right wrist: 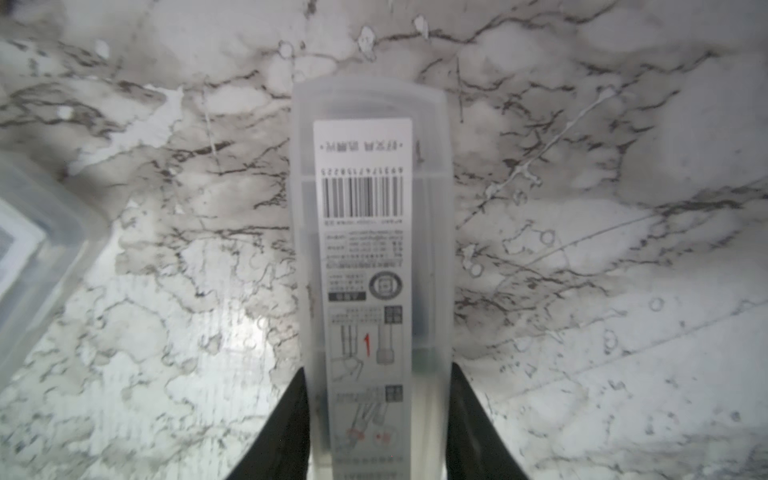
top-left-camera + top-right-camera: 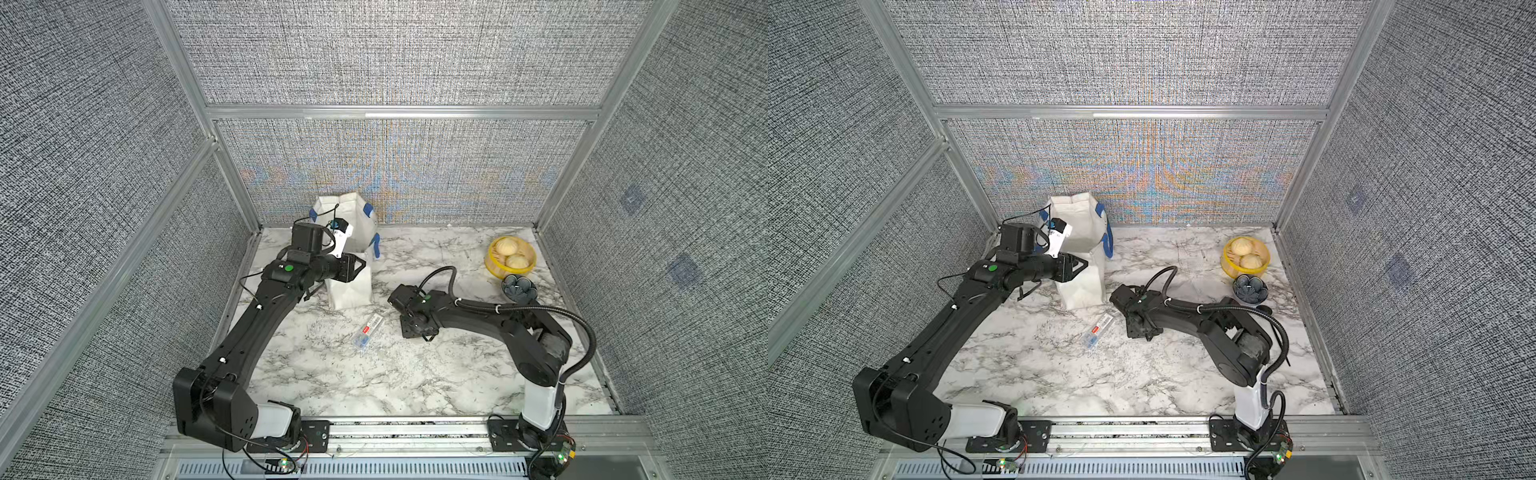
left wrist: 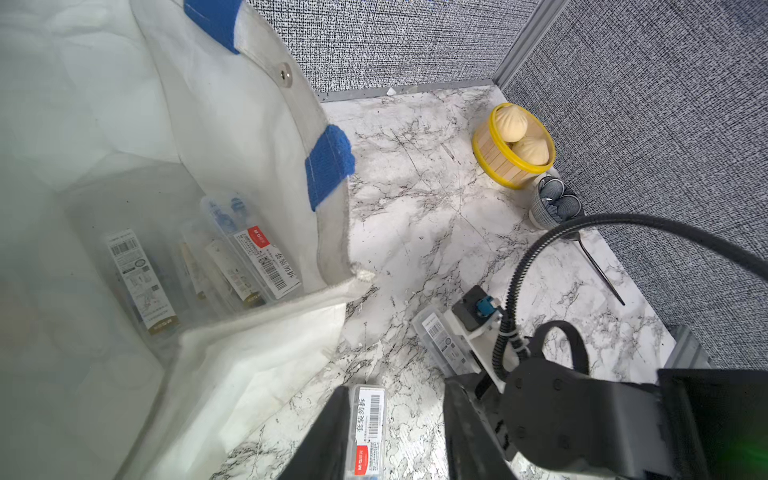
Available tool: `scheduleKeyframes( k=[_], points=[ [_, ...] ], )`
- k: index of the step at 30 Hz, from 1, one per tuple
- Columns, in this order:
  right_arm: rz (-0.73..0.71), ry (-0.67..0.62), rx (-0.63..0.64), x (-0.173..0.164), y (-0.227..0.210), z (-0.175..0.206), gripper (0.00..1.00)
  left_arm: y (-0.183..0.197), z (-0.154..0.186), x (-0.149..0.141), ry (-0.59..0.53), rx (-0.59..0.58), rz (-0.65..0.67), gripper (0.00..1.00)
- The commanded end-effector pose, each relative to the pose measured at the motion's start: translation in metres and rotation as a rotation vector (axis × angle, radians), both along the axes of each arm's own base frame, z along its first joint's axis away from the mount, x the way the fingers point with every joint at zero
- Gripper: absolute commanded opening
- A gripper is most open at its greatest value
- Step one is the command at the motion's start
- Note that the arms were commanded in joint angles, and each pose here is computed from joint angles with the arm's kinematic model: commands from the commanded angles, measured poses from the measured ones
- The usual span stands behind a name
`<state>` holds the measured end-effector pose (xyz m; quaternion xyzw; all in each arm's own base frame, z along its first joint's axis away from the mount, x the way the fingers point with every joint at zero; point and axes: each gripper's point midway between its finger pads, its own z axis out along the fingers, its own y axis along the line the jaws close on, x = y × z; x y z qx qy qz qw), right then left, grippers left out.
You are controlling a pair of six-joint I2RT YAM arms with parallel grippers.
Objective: Put the compass set into the canvas bag
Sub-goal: Pick up the compass set at the center of the board.
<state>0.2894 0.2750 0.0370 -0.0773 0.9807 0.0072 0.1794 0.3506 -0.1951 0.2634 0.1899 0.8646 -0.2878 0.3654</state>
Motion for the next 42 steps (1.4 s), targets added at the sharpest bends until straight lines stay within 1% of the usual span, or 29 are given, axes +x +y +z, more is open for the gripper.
scheduleKeyframes(
  k=[1,4,6,9,10,11,12,15,20,23,27,32,39,42],
  points=[
    [0.031,-0.098,0.051,0.012,0.006,0.016,0.39,0.001,0.009,0.000,-0.029,-0.003,0.000,0.40],
    [0.042,-0.161,0.097,0.015,0.003,0.031,0.39,-0.009,0.020,-0.005,-0.039,-0.037,-0.026,0.40],
    [0.047,-0.202,0.133,0.017,-0.001,0.041,0.38,-0.019,0.026,-0.008,-0.048,-0.037,-0.047,0.41],
    [0.045,-0.261,0.194,0.020,-0.009,0.057,0.39,-0.037,0.030,-0.011,-0.032,-0.056,-0.082,0.41],
    [0.045,-0.286,0.219,0.023,-0.010,0.066,0.38,-0.044,0.029,-0.010,-0.024,-0.066,-0.092,0.41],
    [0.047,-0.285,0.219,0.019,-0.018,0.062,0.39,-0.053,0.027,-0.010,-0.018,-0.071,-0.105,0.41],
    [0.052,-0.303,0.235,0.019,-0.020,0.068,0.39,-0.061,0.025,-0.010,-0.012,-0.074,-0.119,0.41],
    [0.070,-0.376,0.271,0.018,-0.027,0.085,0.39,-0.091,0.017,-0.008,0.000,-0.093,-0.157,0.41],
    [0.063,-0.458,0.314,0.016,-0.039,0.105,0.39,-0.132,-0.005,0.000,0.039,-0.132,-0.200,0.42],
    [0.065,-0.472,0.330,0.015,-0.042,0.112,0.39,-0.158,-0.022,-0.005,0.074,-0.146,-0.245,0.46],
    [0.067,-0.472,0.344,0.013,-0.041,0.114,0.39,-0.178,-0.042,-0.007,0.115,-0.182,-0.271,0.51],
    [0.074,-0.470,0.355,0.013,-0.039,0.115,0.39,-0.193,-0.061,-0.010,0.163,-0.191,-0.294,0.51],
    [0.081,-0.477,0.372,0.014,-0.035,0.119,0.39,-0.200,-0.069,-0.013,0.202,-0.209,-0.306,0.45],
    [0.082,-0.480,0.377,0.016,-0.034,0.121,0.39,-0.200,-0.072,-0.015,0.215,-0.211,-0.304,0.38]
  ],
)
